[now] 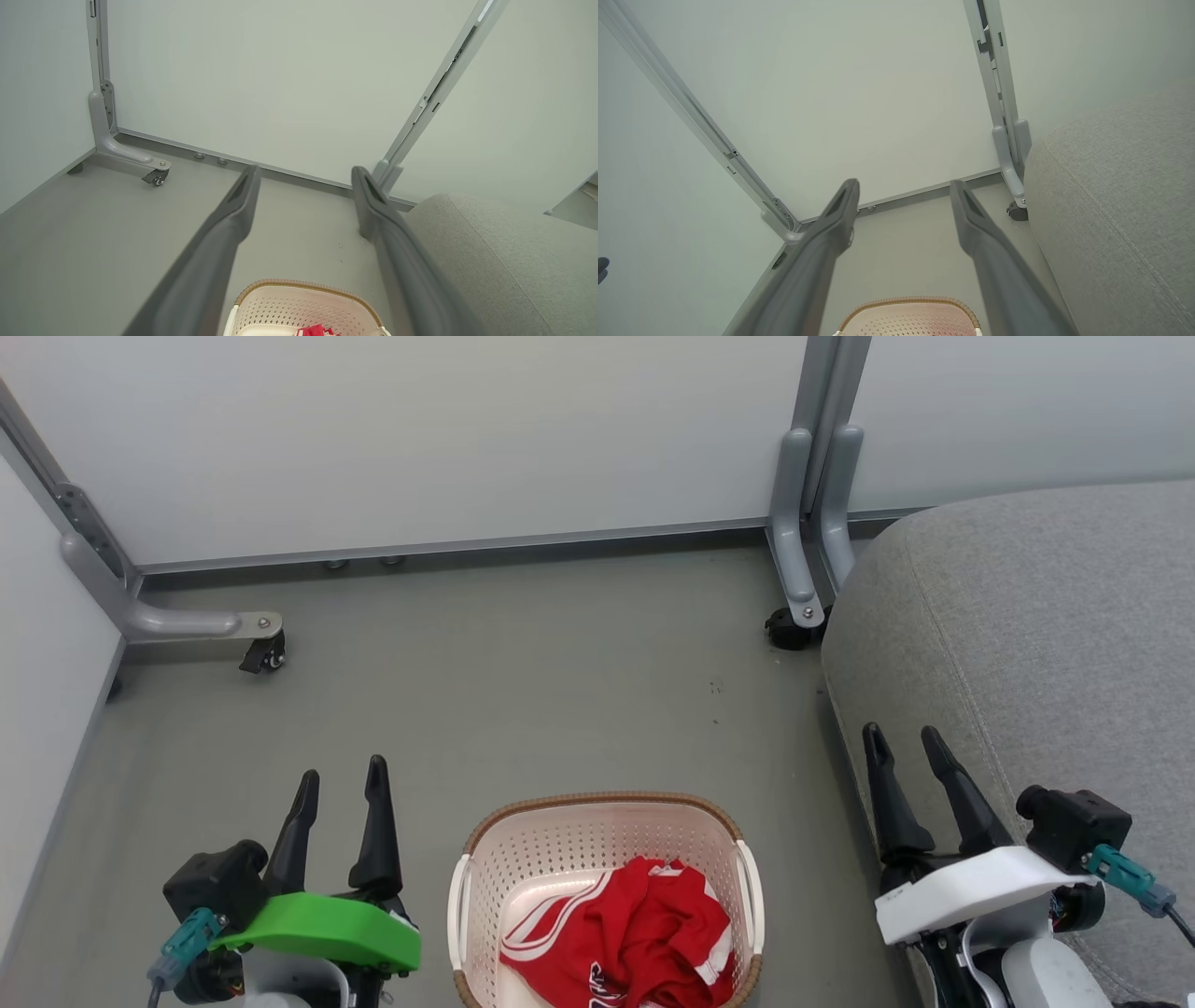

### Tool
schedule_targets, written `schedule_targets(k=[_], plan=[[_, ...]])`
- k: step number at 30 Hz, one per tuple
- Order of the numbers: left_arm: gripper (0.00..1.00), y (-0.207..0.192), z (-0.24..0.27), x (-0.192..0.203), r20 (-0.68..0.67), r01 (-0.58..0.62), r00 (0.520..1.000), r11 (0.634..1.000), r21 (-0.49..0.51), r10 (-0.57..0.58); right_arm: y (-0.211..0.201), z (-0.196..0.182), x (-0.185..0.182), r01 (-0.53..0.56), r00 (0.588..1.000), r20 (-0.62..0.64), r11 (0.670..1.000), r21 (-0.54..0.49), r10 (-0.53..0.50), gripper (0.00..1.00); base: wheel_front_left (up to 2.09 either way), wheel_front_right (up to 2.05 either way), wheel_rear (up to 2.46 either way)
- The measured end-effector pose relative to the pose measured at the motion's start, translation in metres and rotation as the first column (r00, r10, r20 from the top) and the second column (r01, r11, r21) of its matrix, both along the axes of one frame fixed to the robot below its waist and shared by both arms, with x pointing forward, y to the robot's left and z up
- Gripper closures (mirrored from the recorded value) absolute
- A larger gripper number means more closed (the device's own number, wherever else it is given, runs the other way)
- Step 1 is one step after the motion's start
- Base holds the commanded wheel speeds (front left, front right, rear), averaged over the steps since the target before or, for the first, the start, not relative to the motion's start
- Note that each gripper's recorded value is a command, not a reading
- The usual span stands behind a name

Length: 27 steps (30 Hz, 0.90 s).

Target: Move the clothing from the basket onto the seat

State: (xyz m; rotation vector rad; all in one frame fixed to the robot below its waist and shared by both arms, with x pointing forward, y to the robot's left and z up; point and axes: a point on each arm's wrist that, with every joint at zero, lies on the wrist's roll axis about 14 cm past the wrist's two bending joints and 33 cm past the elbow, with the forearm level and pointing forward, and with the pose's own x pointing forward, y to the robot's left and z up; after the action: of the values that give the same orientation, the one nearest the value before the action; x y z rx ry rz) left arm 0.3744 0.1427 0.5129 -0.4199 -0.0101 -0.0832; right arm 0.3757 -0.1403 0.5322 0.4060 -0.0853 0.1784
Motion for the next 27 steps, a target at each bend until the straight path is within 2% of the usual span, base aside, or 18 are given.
schedule_targets(k=[19, 27], plan=[[0.0, -0.008, -0.001, -0.008, 0.046, 0.035, 0.998, 0.994, 0.106, -0.04, 0.009, -0.004, -0.008, -0.018, 0.999, 0.027, 0.992, -0.123, 0.021, 0.0, 0.0, 0.0, 0.0], [0.0, -0.012, -0.002, -0.012, 0.054, 0.045, 0.997, 0.993, 0.112, -0.051, 0.013, -0.004, -0.012, -0.029, 0.998, 0.043, 0.984, -0.178, 0.037, 0.0, 0.0, 0.0, 0.0]])
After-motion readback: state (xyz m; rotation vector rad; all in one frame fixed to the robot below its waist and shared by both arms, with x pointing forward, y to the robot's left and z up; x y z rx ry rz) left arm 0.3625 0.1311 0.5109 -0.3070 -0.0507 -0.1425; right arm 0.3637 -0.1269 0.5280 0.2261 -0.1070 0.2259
